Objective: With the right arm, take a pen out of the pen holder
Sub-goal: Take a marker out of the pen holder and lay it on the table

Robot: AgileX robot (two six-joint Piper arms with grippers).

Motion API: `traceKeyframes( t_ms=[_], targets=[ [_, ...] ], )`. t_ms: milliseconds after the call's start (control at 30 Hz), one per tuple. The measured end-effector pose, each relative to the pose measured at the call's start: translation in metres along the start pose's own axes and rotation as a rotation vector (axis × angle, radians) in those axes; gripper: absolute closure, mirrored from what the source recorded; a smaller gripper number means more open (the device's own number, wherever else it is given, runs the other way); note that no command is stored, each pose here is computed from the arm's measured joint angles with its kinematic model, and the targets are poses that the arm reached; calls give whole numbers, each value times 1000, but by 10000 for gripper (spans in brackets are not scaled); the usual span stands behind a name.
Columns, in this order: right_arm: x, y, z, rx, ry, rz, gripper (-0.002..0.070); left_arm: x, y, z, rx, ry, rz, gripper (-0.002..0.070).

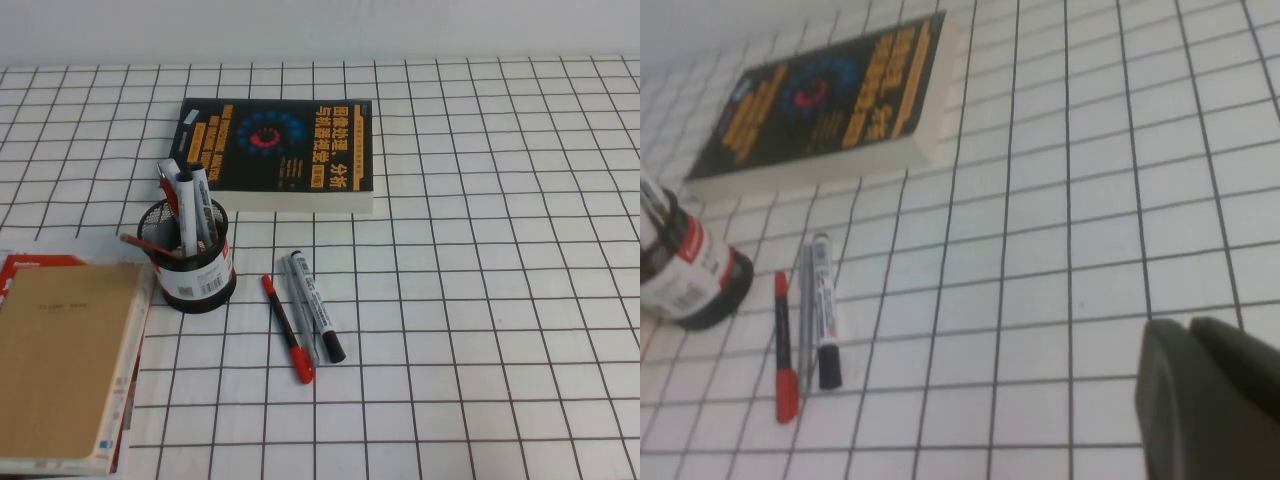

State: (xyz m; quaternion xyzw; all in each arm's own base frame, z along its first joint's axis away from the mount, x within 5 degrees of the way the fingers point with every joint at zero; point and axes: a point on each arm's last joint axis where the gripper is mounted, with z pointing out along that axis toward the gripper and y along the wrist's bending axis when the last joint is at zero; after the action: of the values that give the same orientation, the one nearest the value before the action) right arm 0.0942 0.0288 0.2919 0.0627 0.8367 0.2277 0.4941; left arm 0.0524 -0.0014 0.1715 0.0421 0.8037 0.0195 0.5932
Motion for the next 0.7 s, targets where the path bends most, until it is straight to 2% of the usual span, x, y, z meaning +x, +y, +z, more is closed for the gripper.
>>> traceKeyframes(
  t_ms=[267, 467, 600, 700],
  targets=[
    [-21, -4, 41, 25, 266, -118, 692, 0, 0, 0, 0, 0, 0, 679],
    [-27, -4, 67, -24, 347, -143, 692, 0, 0, 0, 0, 0, 0, 679],
    [-35, 12, 87, -72, 380, -200, 692, 0, 0, 0, 0, 0, 0, 680],
    [-44, 35, 104, -123, 368, -276, 692, 0, 0, 0, 0, 0, 0, 679]
  ],
)
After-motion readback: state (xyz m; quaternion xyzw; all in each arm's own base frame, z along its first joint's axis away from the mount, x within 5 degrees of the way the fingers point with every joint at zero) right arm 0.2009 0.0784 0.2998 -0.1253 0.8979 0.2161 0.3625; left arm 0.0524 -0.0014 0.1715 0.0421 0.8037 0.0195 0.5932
